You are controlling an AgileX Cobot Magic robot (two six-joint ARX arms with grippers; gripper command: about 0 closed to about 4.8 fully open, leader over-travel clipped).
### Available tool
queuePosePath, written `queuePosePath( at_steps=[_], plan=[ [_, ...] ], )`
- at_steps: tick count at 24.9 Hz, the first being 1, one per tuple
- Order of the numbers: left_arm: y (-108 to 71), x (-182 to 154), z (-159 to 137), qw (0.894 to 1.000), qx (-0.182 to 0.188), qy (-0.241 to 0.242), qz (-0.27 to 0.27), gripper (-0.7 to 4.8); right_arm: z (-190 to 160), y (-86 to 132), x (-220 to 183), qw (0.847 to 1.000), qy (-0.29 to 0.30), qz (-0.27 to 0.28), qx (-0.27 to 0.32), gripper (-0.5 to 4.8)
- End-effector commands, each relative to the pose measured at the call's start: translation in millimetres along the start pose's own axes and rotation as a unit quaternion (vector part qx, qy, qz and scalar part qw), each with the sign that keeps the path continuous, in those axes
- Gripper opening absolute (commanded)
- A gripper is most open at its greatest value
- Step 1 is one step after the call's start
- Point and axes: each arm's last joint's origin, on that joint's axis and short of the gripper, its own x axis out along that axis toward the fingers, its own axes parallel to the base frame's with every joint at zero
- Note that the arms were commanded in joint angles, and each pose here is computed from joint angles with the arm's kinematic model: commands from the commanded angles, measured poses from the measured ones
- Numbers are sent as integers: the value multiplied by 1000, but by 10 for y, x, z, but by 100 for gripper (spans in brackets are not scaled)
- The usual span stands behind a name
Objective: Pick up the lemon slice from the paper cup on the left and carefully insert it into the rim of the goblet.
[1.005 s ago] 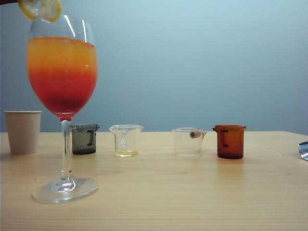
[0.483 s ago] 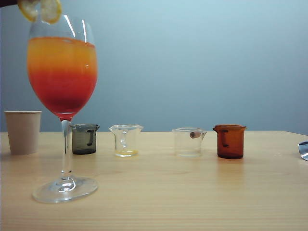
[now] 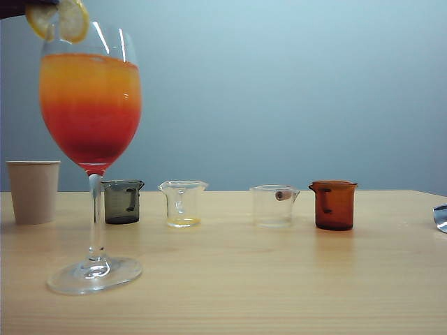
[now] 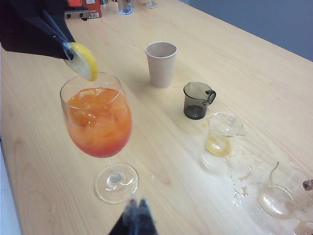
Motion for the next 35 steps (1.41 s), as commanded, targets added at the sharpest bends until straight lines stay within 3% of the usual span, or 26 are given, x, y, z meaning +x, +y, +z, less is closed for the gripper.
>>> queuePosePath(
  at_steps=[1,14,22,25,35],
  plan=[
    [-4,4,-24,1000,6,1,-4,-6,31,-2,-12,1000,-8,-2,-2,-3],
    [11,25,-152,1000,-4,7,-1,-5,31,-2,-12,1000,-8,-2,-2,-3],
    [13,25,-152,1000,-4,9,3,43,31,-2,-12,1000,-8,-2,-2,-3],
    [13,25,-152,1000,-4,9,3,90,31,-2,-12,1000,-8,-2,-2,-3],
    [13,25,-151,1000,-3,8,3,91,29,-2,-10,1000,-8,-2,-2,-3]
  ],
)
